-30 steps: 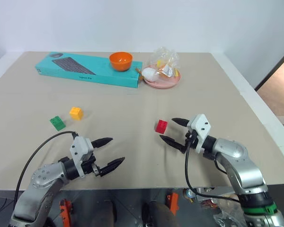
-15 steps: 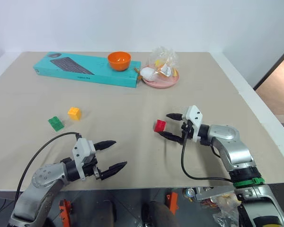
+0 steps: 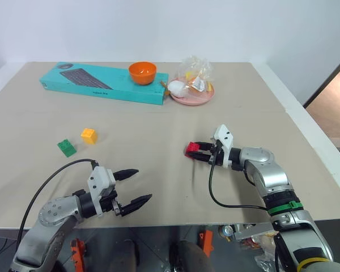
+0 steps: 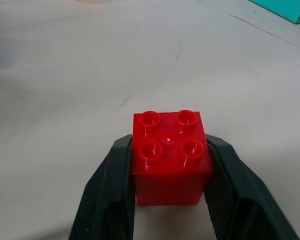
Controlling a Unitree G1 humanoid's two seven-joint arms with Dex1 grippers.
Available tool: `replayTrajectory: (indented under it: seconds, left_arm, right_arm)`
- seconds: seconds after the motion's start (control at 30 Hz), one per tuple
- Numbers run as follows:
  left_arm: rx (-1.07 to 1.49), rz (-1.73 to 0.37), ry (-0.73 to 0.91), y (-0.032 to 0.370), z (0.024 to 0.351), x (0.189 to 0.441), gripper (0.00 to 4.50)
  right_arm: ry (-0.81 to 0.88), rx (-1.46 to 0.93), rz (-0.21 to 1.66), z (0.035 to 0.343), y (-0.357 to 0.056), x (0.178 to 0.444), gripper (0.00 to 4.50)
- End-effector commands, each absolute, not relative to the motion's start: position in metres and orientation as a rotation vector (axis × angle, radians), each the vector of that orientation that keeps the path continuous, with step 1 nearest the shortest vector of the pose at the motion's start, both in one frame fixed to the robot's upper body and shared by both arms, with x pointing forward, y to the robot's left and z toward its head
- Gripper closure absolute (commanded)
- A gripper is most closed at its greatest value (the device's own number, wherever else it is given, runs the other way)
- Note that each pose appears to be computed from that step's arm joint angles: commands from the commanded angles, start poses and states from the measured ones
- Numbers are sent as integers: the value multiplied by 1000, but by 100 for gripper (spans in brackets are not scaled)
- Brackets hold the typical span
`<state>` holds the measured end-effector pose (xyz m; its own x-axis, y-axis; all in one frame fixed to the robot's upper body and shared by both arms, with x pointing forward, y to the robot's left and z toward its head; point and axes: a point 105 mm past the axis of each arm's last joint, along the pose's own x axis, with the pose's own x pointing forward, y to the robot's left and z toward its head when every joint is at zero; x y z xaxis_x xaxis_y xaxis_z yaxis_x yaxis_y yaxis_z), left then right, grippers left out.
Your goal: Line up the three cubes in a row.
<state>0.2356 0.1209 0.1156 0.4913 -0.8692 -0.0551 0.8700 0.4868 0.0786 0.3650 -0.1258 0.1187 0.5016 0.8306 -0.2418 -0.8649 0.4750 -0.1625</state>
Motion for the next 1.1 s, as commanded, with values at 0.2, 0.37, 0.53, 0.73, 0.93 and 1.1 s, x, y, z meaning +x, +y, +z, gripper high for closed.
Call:
replayTrajectory:
  seconds: [0.2,0.37,0.53,0.73,0.93,1.1]
  left_arm:
    - [127,-1082,-27,120,123,235,0]
    - [129,-1086,-28,120,123,236,0]
    - [128,-1082,-27,121,122,236,0]
    - [131,-1071,-21,123,120,234,0]
    - [133,-1066,-20,123,120,232,0]
    - [134,-1059,-19,123,120,230,0]
  right_arm:
    - [64,-355,1274,152,-92,329,324]
    - [109,-413,1424,142,-78,305,324]
    - [135,-477,1466,130,-77,307,324]
    - [136,-459,1453,131,-73,323,324]
    - [123,-477,1471,136,-68,332,324]
    - [134,-494,1497,130,-67,334,324]
